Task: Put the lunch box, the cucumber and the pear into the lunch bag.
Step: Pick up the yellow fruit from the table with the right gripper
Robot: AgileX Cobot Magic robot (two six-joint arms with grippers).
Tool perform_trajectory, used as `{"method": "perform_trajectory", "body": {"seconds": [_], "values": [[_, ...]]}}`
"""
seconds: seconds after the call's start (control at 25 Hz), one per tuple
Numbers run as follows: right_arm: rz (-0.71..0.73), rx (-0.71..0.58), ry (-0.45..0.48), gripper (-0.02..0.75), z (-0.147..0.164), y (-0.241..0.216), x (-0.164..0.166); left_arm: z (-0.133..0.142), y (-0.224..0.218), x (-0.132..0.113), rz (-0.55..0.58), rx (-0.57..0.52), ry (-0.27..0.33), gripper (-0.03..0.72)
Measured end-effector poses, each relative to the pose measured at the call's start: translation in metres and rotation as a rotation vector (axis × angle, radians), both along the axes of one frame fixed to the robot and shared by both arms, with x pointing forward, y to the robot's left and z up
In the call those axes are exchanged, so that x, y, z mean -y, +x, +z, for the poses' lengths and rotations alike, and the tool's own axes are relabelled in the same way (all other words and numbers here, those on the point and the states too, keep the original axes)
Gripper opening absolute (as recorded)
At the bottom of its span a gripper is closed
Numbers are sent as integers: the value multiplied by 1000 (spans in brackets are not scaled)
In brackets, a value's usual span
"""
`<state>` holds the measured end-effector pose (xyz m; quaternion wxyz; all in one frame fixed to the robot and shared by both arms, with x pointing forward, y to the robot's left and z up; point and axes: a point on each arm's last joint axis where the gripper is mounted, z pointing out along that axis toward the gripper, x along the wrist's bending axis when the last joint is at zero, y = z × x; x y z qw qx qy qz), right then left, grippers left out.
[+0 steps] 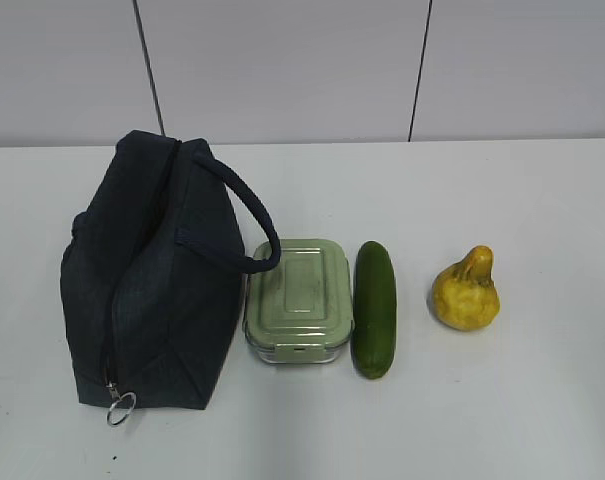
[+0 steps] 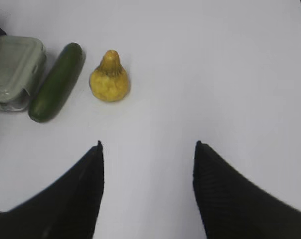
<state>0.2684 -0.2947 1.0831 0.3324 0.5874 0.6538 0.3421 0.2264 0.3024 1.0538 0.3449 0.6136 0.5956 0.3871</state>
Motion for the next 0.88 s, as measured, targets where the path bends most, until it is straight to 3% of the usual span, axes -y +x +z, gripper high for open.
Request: {"method": "perform_trajectory", "body": {"seconds": [0.2,0.44,0.88], "values": [[93,-103,46,458,27,51,-11,0,0,0,0,0,0,246],[255,-178,-6,459,43,122,-24,0,0,0,0,0,0,246],[311,-475,98,460,12,243,-39,0,0,0,0,0,0,246]]}}
